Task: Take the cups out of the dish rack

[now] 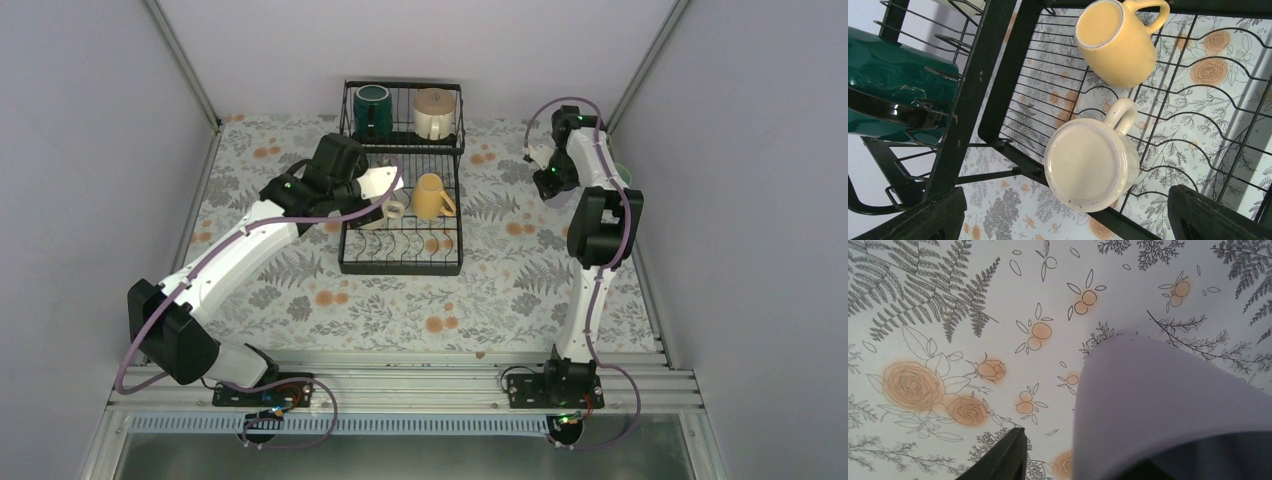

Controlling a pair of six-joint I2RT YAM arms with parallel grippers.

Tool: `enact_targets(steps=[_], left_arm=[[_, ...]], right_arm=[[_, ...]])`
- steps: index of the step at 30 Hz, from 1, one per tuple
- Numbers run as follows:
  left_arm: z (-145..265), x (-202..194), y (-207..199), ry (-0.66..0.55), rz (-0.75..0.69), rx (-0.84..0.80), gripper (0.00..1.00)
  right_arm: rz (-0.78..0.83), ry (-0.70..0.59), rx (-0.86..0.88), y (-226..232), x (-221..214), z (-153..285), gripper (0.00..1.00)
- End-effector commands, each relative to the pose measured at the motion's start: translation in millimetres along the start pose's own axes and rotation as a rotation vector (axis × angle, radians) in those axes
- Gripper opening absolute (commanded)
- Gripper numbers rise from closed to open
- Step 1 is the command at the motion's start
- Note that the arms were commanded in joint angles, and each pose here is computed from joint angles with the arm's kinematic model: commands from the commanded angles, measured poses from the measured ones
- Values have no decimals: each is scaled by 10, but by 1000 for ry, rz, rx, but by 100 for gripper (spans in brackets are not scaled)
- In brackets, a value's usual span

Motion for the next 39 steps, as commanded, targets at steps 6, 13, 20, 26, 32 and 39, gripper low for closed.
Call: enact_targets(steps=[6, 13, 20, 26, 32, 39], left_arm=[[-83, 3, -45, 3, 9, -47, 100], [-271, -2, -66, 42, -30, -68, 100], [-530, 34, -251, 38, -167, -222, 100], [-764, 117, -247, 55, -258, -276, 99], [-980, 52, -388, 35, -374, -396, 98], [-1133, -21, -414, 28, -462, -418, 97]], right_arm=[[-12, -121, -88, -74, -5, 679, 51], [-15, -262, -189, 13, -155, 1445, 57], [112, -464, -24, 537, -240, 1807, 58], [180, -566, 88, 845, -322, 1938, 57], [247, -633, 125, 1060, -479, 2054, 57], [304, -674, 136, 1229, -643, 2112, 54]])
Point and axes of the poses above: each gripper's point midway between its finger pads, its own z axis back along the fingers, its own y axis along the line the jaws close on, x = y × z, the point moved 7 cm from there along z, back along the fingers, and after that the axes turned 2 degrees about z, right-handed, at the moved point
